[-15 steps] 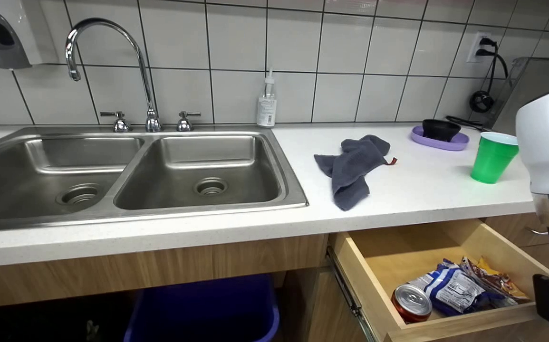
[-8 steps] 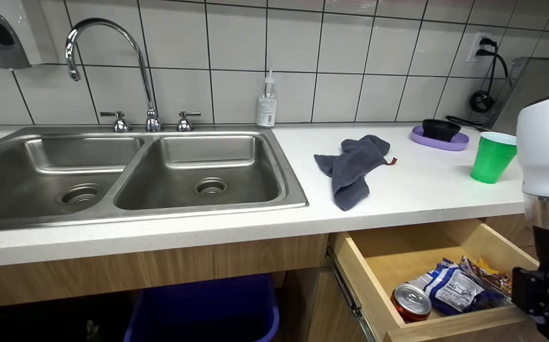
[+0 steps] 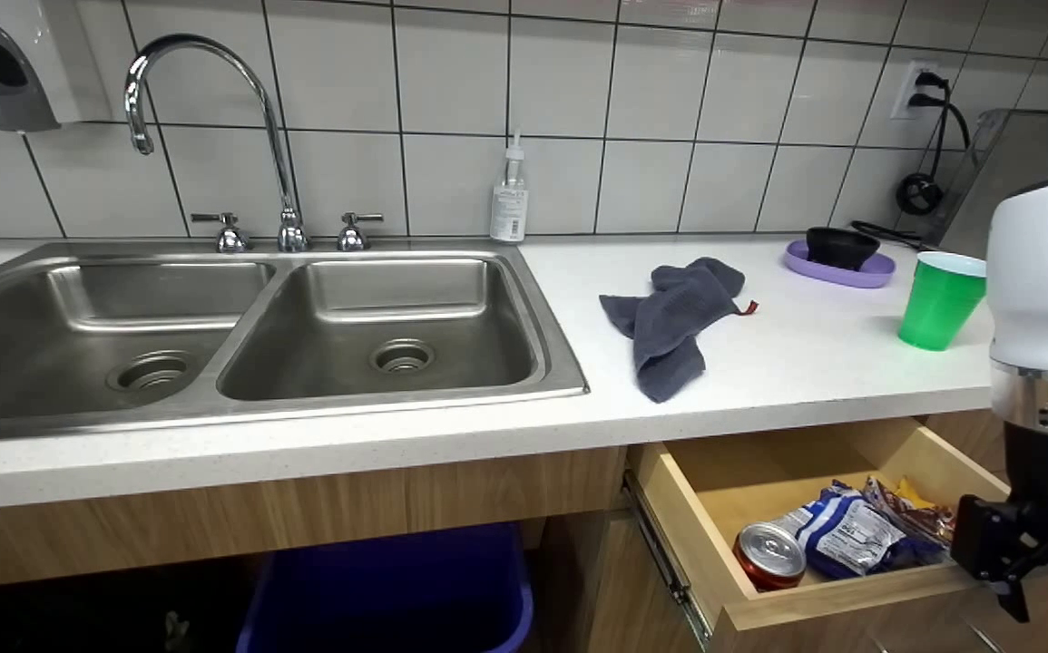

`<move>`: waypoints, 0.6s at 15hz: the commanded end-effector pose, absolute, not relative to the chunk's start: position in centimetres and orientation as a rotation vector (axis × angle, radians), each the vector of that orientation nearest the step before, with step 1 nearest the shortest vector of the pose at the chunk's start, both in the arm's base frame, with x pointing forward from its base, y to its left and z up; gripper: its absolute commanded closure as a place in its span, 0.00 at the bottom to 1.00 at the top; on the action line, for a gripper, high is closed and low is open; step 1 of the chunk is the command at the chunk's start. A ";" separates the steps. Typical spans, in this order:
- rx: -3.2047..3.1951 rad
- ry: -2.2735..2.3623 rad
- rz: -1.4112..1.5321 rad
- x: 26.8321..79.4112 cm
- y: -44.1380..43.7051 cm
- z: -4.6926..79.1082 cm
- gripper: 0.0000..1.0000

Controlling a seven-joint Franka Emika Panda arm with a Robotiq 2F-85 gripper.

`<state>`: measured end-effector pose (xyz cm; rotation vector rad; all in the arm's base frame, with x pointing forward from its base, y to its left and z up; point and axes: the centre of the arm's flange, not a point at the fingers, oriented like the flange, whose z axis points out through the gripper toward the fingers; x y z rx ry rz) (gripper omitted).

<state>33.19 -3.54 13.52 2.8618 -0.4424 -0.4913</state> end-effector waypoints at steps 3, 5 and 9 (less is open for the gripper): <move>2.862 -0.495 -0.389 35.2 -3.5 13.4 0.00; 2.864 -0.510 -0.364 36.0 -3.5 13.5 0.00; 2.868 -0.532 -0.309 37.5 -3.5 13.6 0.00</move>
